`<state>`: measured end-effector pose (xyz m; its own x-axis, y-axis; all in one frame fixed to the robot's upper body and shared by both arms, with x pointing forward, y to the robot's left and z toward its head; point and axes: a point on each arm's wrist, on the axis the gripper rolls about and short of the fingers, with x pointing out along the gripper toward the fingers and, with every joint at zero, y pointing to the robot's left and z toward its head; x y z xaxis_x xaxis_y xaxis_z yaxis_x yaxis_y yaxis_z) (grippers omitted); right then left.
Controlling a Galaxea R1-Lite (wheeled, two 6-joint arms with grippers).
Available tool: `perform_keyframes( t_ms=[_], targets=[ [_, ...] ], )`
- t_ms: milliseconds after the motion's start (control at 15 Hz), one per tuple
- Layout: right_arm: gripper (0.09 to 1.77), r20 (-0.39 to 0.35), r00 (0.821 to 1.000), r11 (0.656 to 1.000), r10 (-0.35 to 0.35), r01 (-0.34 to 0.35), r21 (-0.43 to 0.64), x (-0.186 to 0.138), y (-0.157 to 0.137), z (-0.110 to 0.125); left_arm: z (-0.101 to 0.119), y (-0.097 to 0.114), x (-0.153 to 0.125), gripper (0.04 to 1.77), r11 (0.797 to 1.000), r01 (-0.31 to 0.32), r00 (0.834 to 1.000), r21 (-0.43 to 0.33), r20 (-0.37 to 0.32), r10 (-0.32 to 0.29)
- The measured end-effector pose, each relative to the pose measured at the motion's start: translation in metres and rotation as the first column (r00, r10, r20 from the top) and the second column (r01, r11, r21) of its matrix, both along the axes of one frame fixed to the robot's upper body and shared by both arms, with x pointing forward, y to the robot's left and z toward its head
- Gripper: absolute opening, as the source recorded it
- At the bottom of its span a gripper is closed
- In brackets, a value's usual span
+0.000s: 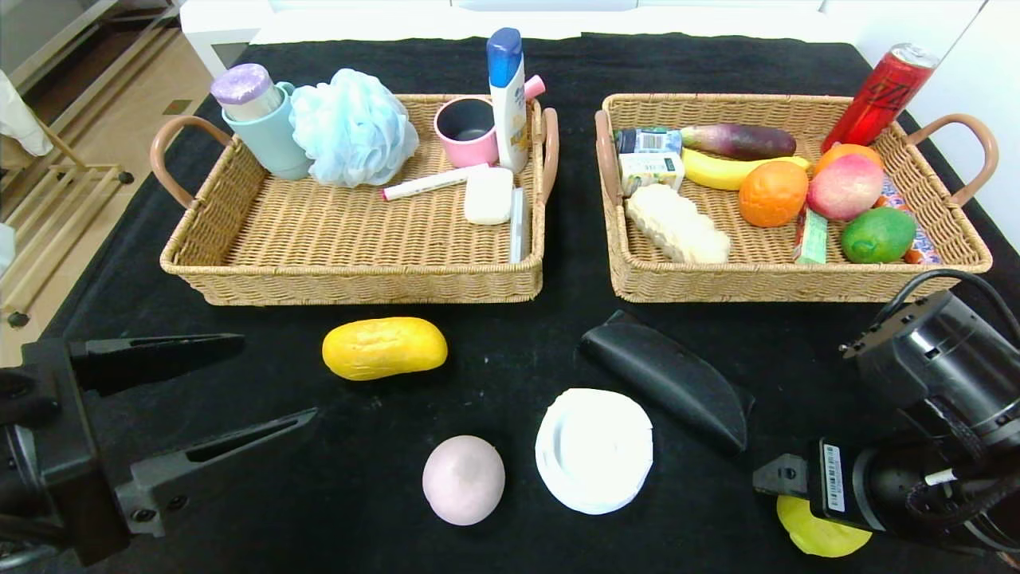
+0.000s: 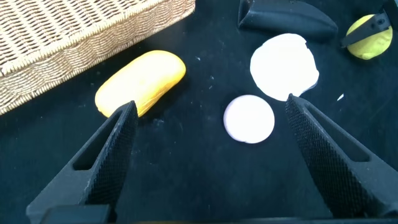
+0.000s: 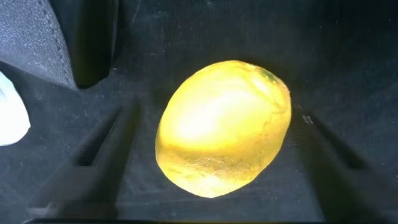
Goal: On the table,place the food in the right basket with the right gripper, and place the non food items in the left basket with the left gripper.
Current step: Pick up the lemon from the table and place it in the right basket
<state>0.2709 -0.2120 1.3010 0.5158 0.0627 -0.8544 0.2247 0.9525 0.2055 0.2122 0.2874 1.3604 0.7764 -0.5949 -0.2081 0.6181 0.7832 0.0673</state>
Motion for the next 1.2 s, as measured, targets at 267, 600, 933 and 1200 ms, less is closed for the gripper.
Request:
perform_keyframes(
  t_ms=[267,600,933,1200],
  targets=[
    [1.14,-0.003,1.000,1.000,-0.006,0.006,-0.001,0.001,-0.001,-0.001,0.000,0.000,0.000,1.72,1.000,0.000,1.000,0.000,0.001,0.000],
    [1.12,-0.005,1.000,1.000,-0.006,0.006,-0.004,0.002,0.000,-0.001,-0.001,0.000,0.000,1.72,1.000,0.001,1.000,0.000,-0.002,-0.001],
    [1.12,-0.006,1.000,1.000,0.002,-0.002,-0.003,0.001,0.001,-0.001,-0.001,0.000,0.000,1.72,1.000,0.002,1.000,0.002,-0.003,-0.002],
    [1.11,0.038,0.999,0.999,0.011,-0.012,0.030,-0.002,0.000,0.014,-0.001,0.000,0.000,1.72,1.000,0.002,1.000,0.003,-0.005,-0.002]
  ],
)
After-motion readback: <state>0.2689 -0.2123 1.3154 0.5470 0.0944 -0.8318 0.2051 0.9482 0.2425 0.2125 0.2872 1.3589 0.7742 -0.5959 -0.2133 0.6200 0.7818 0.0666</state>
